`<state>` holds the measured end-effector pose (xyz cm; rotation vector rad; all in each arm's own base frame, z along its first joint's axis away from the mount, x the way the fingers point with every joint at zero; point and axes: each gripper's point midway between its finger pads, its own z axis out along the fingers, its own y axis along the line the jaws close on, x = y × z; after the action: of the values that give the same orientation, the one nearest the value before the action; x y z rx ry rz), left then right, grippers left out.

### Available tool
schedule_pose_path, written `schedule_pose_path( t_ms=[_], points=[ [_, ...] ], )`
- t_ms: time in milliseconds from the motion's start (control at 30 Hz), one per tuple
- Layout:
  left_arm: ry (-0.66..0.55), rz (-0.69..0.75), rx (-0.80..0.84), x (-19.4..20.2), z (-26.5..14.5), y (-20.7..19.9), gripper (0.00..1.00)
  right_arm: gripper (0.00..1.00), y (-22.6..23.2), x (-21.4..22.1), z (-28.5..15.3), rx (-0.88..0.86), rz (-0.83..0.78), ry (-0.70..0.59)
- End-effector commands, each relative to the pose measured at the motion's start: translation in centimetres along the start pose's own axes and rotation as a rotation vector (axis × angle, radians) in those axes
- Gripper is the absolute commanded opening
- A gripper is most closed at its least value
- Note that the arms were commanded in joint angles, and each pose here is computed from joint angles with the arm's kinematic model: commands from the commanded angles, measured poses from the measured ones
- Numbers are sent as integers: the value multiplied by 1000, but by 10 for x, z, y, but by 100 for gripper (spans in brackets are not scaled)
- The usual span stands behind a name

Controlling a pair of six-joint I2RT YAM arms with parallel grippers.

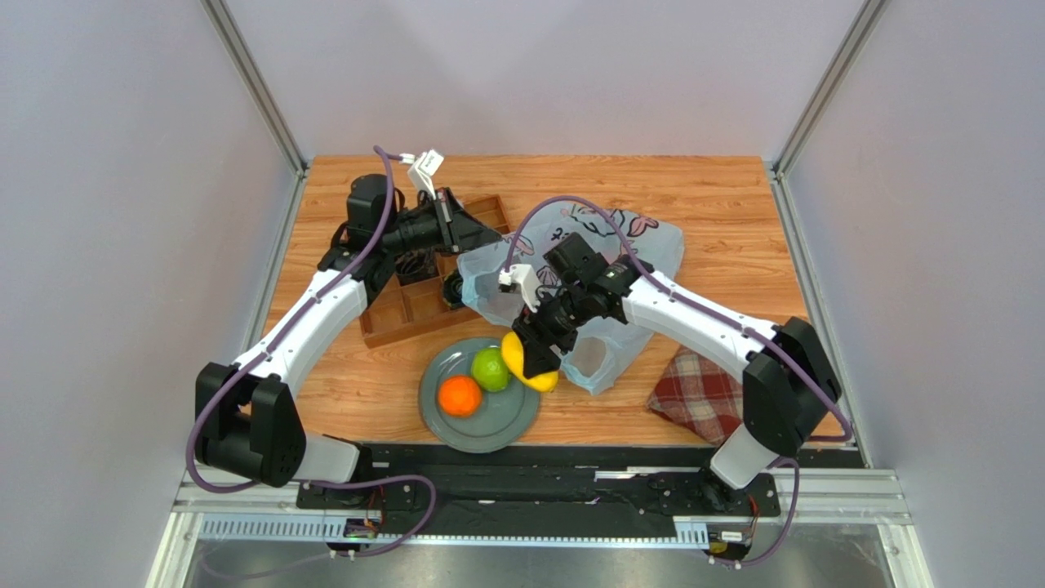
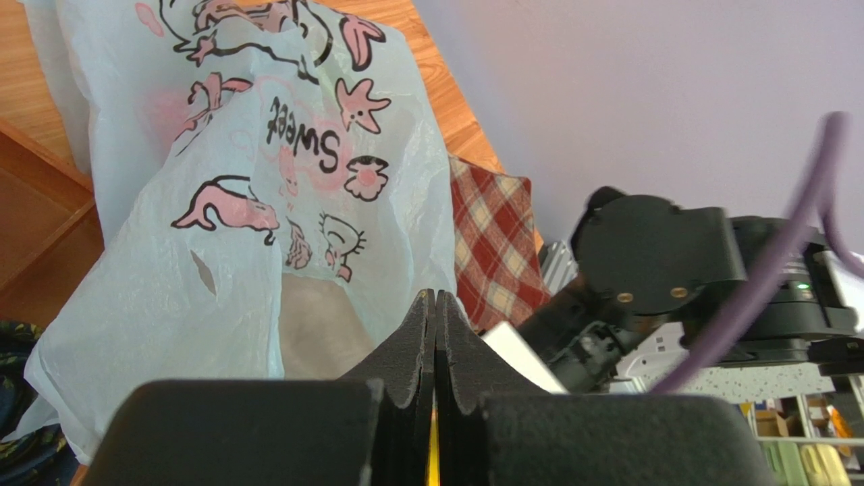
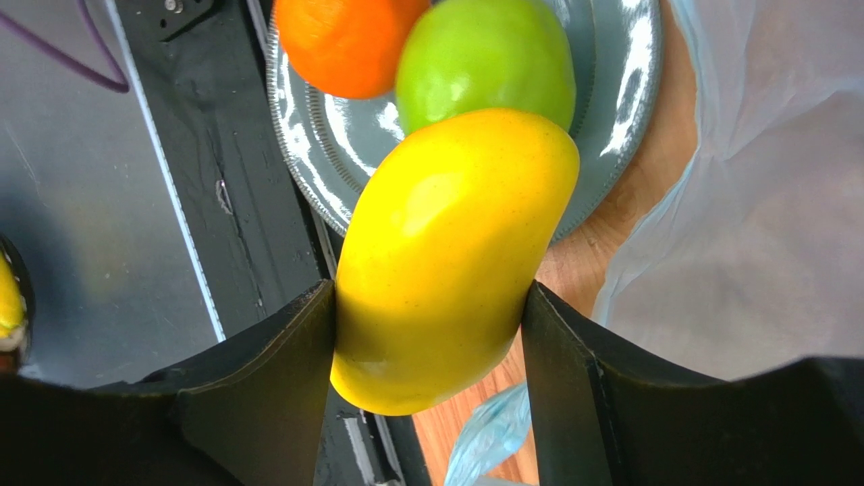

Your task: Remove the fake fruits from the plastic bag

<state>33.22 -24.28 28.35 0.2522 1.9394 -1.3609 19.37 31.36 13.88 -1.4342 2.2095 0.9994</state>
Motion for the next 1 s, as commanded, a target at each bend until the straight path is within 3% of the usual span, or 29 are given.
schedule_pose_path(
  t_ms=[0, 100, 300, 400, 467, 500, 567, 800, 967],
  points=[
    [-30, 31, 17, -8, -2, -5, 0, 42, -22, 10, 21, 74, 270, 16],
    [-31, 39, 13, -9, -3, -5, 0, 42, -32, 2, 35, 75, 551, -46],
    [-31, 40, 3, -8, -4, -5, 0, 47, -40, -13, 62, 68, 549, -51],
    [-29, 32, -4, -6, -4, -2, 0, 60, -43, -14, 66, 67, 535, -41],
    [-29, 21, -23, -5, -5, 1, 0, 80, -46, -13, 62, 89, 510, -31],
    [-29, 19, -33, -5, -5, 3, 1, 98, -44, -9, 58, 95, 505, -11],
    [-28, 29, -70, -4, -7, 8, 7, 100, -44, -12, 39, 110, 453, -28],
    [22, 149, -228, 12, -42, 20, 42, 100, -43, 4, -27, 244, 290, -66],
    [72, 121, -291, 43, -56, 33, 51, 100, -46, 8, -33, 302, 253, -153]
  ],
)
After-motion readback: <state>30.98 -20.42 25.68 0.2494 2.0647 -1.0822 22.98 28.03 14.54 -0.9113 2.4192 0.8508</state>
